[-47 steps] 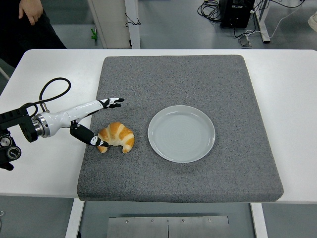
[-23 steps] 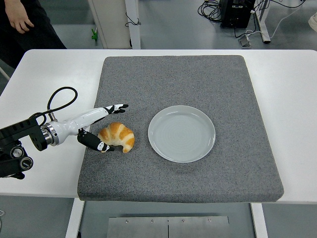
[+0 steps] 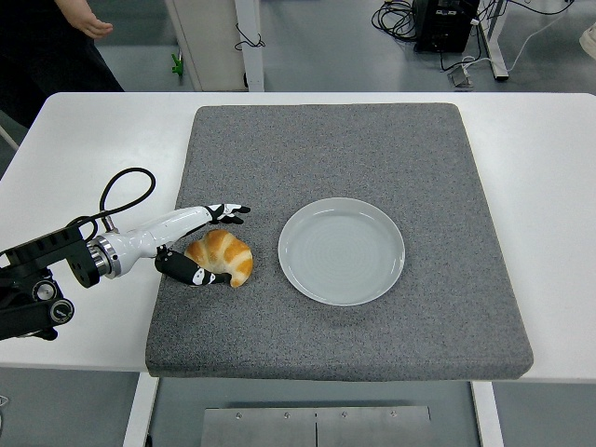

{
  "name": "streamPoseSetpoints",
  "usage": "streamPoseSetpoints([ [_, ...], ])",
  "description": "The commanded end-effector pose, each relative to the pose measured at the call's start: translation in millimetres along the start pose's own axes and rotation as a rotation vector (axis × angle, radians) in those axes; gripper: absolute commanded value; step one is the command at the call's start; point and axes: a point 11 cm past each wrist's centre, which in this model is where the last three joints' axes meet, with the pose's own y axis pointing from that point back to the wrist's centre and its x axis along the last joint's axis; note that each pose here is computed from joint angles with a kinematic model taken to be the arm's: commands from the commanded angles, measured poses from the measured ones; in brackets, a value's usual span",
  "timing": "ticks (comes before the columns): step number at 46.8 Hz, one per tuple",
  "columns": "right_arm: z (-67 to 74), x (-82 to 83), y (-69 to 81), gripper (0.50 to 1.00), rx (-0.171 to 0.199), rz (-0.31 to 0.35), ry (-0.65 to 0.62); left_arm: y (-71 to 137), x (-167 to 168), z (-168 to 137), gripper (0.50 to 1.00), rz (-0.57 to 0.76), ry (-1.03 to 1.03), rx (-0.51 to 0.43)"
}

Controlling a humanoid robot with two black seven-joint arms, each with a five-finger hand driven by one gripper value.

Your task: Place the bread on the plate

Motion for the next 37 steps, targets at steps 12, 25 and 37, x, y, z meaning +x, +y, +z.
streamPoseSetpoints([
  [12, 0.0, -0.1, 0.0, 1.0, 0.0, -0.001, 0.0, -3, -3, -3, 0.805, -0.003, -0.005, 0.0],
  [25, 0.0, 0.1, 0.0, 1.0, 0.0, 0.001, 0.0, -5, 3, -3, 0.657, 0.009, -0.012, -0.003],
  [37, 0.0, 0.1, 0.0, 1.0, 0.0, 0.001, 0.0, -5, 15, 1, 0.563, 0.039, -0.015, -0.016],
])
